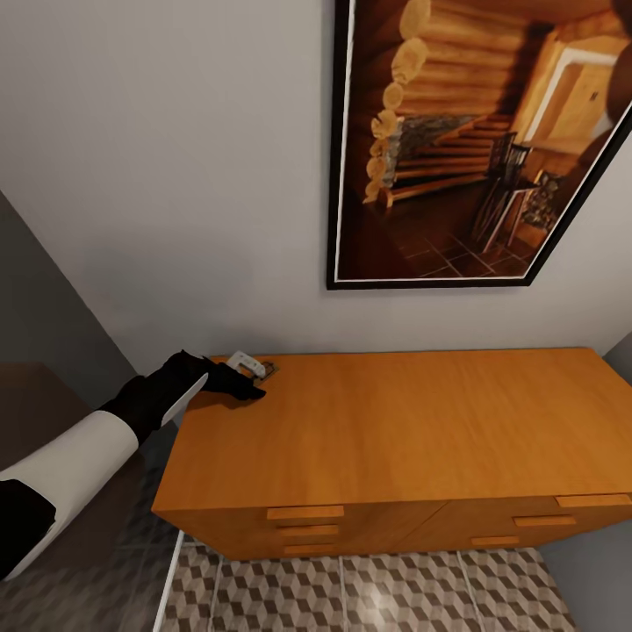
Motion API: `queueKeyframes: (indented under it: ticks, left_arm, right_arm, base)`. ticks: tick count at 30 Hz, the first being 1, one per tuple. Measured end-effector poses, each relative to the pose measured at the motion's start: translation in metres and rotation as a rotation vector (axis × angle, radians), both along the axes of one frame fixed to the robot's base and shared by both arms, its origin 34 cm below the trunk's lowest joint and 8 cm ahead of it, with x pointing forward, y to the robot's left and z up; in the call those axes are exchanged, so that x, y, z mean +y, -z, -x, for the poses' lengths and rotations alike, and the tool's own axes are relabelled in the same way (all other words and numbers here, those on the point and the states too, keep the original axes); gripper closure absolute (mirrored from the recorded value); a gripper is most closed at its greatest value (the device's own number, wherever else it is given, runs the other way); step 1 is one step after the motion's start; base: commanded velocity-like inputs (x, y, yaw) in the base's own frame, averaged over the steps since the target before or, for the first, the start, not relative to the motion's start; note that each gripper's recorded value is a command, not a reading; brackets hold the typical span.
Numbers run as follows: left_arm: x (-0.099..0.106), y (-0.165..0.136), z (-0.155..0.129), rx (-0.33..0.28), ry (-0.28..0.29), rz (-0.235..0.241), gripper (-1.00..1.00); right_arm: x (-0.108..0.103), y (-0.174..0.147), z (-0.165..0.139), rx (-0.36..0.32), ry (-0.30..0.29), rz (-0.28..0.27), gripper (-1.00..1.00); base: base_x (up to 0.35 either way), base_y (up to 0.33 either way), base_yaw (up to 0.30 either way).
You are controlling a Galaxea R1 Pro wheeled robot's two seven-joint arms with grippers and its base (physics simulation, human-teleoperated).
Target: Take the four mousetraps from the cabinet in the bathroom and place them on the bathroom floor. Make sure all four end up on the same floor surface, and ensure that at least two of them are either under or directly next to the same bathroom sink.
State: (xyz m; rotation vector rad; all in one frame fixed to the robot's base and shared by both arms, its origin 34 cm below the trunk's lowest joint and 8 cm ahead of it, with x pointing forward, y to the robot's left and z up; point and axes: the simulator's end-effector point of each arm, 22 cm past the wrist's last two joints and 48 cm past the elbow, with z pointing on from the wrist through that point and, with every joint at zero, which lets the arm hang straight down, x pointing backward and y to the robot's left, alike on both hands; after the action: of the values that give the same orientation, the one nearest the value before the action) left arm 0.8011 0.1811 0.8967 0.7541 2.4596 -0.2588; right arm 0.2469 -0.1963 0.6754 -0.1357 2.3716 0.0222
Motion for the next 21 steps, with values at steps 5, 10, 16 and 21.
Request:
queueKeyframes:
  ticks: [5, 10, 16, 21]
  left_arm:
    - [0.0000, 0.0000, 0.0000, 0.000, 0.001, -0.001, -1.00]
    - [-0.0005, 0.0000, -0.0008, -0.001, 0.002, 0.000, -1.00]
    - [-0.0012, 0.0000, -0.0025, -0.002, 0.003, 0.001, -1.00]
    - [-0.0023, 0.0000, -0.0037, -0.004, 0.005, 0.003, -1.00]
  right_arm:
    - [0.0000, 0.0000, 0.0000, 0.000, 0.000, 0.000, 1.00]
    - [0.0000, 0.0003, 0.0007, 0.002, 0.000, 0.000, 1.00]
    - [0.0000, 0.0009, 0.0022, 0.006, 0.000, 0.000, 1.00]
    - [0.0000, 0.0013, 0.0032, 0.010, 0.000, 0.000, 1.00]
  base:
    - [0.000, 0.000, 0.000]
    - [0.000, 0.000, 0.000]
    - [0.000, 0.000, 0.000]
    - [0.000, 0.000, 0.000]
